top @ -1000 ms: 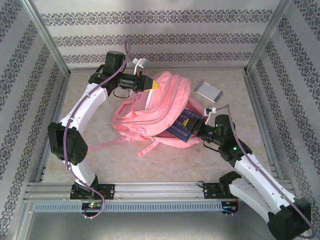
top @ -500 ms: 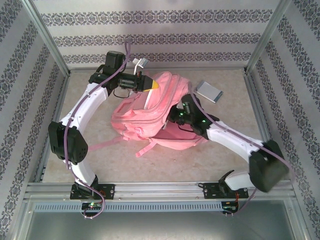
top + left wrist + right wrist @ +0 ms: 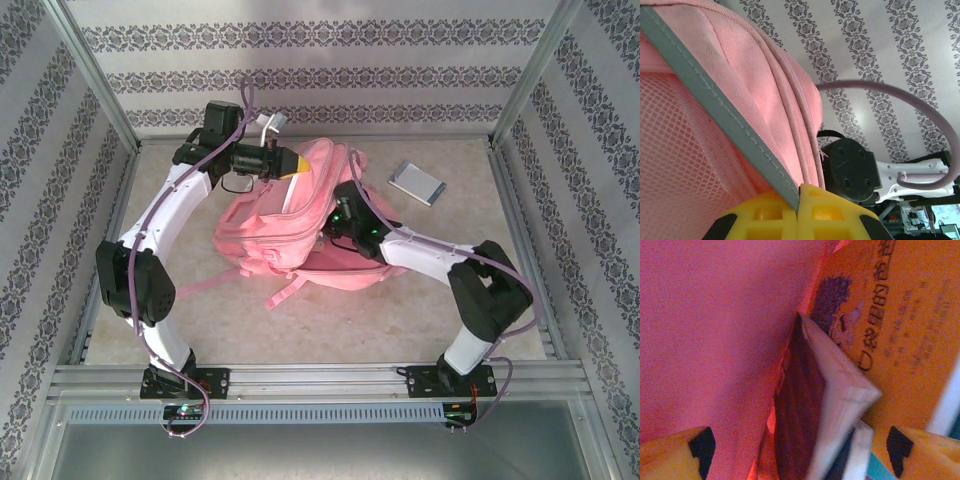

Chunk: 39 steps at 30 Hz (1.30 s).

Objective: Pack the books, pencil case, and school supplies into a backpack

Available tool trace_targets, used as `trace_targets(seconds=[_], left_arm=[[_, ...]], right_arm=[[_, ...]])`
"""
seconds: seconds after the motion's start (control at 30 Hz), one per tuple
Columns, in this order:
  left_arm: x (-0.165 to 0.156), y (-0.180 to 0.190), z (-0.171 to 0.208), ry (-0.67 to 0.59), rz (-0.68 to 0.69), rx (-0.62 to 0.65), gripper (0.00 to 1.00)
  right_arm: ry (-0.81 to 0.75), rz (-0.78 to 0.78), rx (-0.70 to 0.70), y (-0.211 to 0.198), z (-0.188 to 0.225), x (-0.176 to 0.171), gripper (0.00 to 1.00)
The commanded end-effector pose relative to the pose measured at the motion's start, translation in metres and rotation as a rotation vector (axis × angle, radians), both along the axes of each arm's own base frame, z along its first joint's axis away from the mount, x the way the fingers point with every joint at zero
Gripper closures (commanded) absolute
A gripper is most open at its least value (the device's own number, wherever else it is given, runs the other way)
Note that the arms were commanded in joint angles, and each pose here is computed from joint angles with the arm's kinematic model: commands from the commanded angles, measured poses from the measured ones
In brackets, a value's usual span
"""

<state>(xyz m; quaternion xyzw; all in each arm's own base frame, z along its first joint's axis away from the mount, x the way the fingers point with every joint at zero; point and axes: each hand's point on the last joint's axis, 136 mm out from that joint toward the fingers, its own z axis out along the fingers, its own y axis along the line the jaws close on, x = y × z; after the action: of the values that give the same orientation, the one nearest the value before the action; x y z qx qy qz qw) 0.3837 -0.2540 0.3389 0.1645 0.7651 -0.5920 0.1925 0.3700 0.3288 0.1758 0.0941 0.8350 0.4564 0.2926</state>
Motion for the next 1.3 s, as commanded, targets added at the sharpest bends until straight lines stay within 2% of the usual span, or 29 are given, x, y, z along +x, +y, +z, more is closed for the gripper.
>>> trace_targets(seconds=[0.0, 0.13, 0.23, 0.37, 0.43, 0.57, 0.7, 0.8, 0.97, 1.13, 1.17, 1.27], left_arm=[[0.003, 0.017, 0.046, -0.209, 0.047, -0.026, 1.0], [0.024, 0.047, 0.017, -0.162, 0.22, 0.091, 1.0], [0.029, 0.068, -0.009, -0.155, 0.333, 0.241, 1.0], [0.034, 0.097, -0.054, -0.1, 0.452, 0.473, 1.0], [0.038, 0.11, -0.083, -0.027, 0.487, 0.58, 1.0], [0.041, 0.108, -0.13, 0.087, 0.489, 0.691, 1.0], [0.044, 0.11, -0.16, 0.089, 0.507, 0.864, 1.0], [0.049, 0.122, -0.168, 0.091, 0.554, 0.95, 1.0], [0.054, 0.102, -0.174, 0.092, 0.52, 0.953, 1.0], [0.041, 0.056, -0.187, 0.216, 0.433, 0.728, 1.0], [0.037, 0.049, -0.186, 0.223, 0.424, 0.7, 0.93], [0.029, 0.036, -0.18, 0.246, 0.422, 0.628, 0.62]], right_arm=[[-0.173, 0.043, -0.062, -0.011, 0.035, -0.02, 0.06], [-0.222, 0.065, -0.159, -0.035, 0.035, -0.042, 0.04], [-0.253, 0.091, -0.255, -0.054, 0.035, -0.059, 0.05], [-0.256, -0.053, -0.378, -0.108, 0.037, -0.06, 0.08], [-0.191, -0.203, -0.435, -0.149, 0.038, -0.052, 0.09], [-0.079, -0.452, -0.564, -0.218, 0.046, -0.03, 0.09], [0.076, -0.597, -0.616, -0.257, 0.04, 0.003, 0.09], [0.135, -0.643, -0.681, -0.272, 0.036, 0.036, 0.1], [0.15, -0.586, -0.774, -0.277, 0.02, 0.103, 0.1], [0.302, -0.483, -0.738, -0.289, -0.027, 0.162, 0.14], [0.334, -0.45, -0.744, -0.289, -0.037, 0.173, 0.15], [0.384, -0.377, -0.758, -0.28, -0.061, 0.2, 0.16]])
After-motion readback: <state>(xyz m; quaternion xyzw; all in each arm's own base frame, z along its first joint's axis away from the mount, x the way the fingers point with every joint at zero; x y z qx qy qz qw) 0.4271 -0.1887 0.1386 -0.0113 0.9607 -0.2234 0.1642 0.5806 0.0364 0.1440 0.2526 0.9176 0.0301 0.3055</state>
